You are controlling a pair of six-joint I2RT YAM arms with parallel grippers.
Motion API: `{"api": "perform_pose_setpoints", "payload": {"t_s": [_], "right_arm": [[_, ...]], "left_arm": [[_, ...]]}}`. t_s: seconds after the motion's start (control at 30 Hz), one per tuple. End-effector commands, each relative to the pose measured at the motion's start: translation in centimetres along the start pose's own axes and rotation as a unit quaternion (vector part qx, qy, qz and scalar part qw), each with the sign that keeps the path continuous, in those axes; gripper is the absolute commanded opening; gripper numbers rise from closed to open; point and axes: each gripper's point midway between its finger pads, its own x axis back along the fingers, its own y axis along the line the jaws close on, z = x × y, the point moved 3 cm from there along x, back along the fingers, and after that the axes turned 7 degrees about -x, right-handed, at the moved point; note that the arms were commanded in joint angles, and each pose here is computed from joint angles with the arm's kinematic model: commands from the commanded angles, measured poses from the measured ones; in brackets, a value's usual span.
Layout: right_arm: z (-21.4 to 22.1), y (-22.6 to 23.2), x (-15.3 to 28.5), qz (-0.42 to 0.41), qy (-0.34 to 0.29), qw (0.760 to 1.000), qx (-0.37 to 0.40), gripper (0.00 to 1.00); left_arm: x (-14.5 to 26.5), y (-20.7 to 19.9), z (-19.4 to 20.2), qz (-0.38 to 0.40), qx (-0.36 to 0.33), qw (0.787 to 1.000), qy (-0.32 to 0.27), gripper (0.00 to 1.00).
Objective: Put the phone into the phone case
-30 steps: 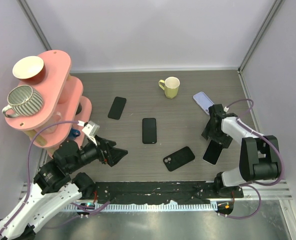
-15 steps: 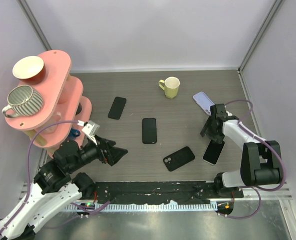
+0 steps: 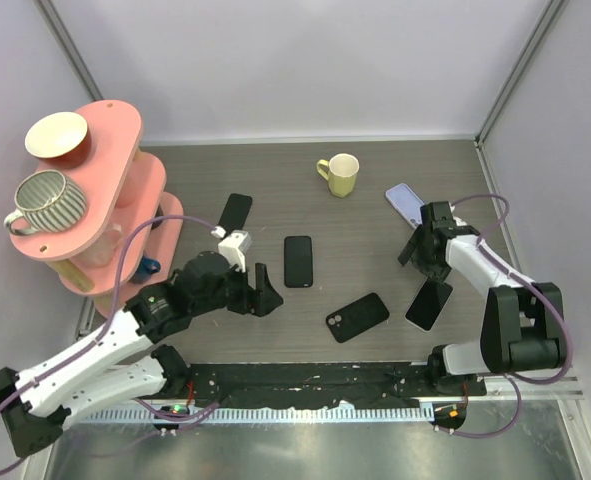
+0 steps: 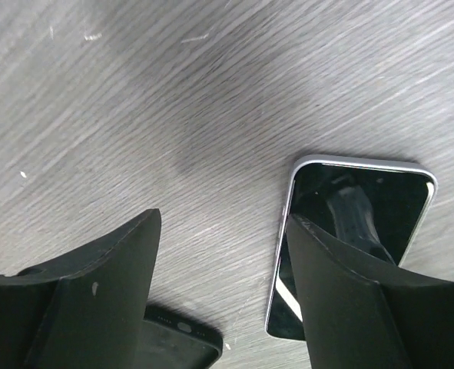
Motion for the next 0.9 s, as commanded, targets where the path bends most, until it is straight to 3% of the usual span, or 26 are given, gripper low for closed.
{"api": "perform_pose_setpoints", "payload": {"t_s": [0.0,0.3,0.6,0.87], "right_arm": [[-3.2,0.0,3.7,0.004,-0.083,0.995,-0.053,0.76],[-4.6,-1.7,6.2,0.036,-0.134,0.987,-0.076,0.79],[-3.9,-2.3,5.5,0.048,-0.122,0.99,-0.058,0.78],[-3.9,-2.4,6.0,0.033,-0.136,0.988,-0.07,0.77]], "left_arm": [[-2.2,-1.3,-2.6,-0.048,0.069,0.995,-0.052,0.77],[-10.0,-2.7,1.0,-0.116,0.205,0.971,-0.043,0.66],[-14.1,-5.4,3.2,-0.144,0.261,0.954,-0.012,0.57],[-16.7,-6.1,5.0,-0.224,0.239,0.945,0.019,0.48]]}}
